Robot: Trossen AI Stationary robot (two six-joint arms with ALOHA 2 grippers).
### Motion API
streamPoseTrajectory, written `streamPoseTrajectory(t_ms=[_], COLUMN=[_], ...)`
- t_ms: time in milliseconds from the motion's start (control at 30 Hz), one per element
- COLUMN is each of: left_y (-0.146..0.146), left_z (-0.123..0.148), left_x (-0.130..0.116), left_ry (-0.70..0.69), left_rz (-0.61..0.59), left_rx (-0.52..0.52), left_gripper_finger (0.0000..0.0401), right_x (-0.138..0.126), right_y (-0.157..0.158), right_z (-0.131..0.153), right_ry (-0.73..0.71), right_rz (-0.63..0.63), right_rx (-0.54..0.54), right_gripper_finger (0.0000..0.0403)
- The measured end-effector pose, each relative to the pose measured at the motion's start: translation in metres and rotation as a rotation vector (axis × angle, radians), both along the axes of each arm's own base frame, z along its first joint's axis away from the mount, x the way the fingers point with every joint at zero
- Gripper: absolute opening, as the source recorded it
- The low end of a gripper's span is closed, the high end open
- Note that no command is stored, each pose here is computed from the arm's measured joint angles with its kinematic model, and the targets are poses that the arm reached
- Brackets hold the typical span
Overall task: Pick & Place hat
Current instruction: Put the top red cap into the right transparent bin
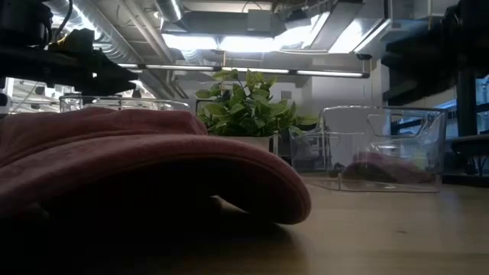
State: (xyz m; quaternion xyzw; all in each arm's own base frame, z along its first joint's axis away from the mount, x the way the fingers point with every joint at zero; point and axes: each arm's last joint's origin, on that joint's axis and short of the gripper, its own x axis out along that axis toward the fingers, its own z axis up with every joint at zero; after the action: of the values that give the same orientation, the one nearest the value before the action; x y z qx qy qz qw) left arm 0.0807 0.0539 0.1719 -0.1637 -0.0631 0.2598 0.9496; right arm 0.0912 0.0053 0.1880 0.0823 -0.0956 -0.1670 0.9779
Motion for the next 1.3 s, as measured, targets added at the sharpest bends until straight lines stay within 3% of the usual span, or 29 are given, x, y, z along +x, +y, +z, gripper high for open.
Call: streamPoseTrajectory(t_ms=[167,300,400,800,1033,1167,1300], left_y=[0.0,0.0,0.0,0.0,0.0,0.0,0.0], left_z=[0.0,0.0,0.0,0.0,0.0,0.0,0.0], left_x=[0.0,0.0,0.0,0.0,0.0,0.0,0.0], left_ry=[0.001,0.001,0.0,0.0,0.0,0.0,-0.001], left_rz=[-0.012,-0.011,-0.011,-0.01,-0.01,-0.01,-0.01], left_rx=[0.0,0.0,0.0,0.0,-0.001,-0.001,-0.002], left_gripper_finger=[0.0139,0.0139,0.0139,0.0139,0.0139,0.0139,0.0139], right_x=[-0.007,-0.013,-0.012,0.012,0.047,0.068,0.069], right_y=[-0.004,-0.009,-0.01,-0.026,-0.065,-0.107,-0.156], right_z=[0.038,0.074,0.099,0.183,0.197,0.188,0.17], right_ry=[-0.009,0.036,0.116,0.223,0.422,0.558,0.705], right_rz=[-0.093,-0.245,-0.286,-0.568,-0.675,-0.631,-0.632], right_rx=[-0.061,0.029,0.075,0.304,0.453,0.574,0.688], right_gripper_finger=[0.0184,0.0184,0.0184,0.0184,0.0184,0.0184,0.0184])
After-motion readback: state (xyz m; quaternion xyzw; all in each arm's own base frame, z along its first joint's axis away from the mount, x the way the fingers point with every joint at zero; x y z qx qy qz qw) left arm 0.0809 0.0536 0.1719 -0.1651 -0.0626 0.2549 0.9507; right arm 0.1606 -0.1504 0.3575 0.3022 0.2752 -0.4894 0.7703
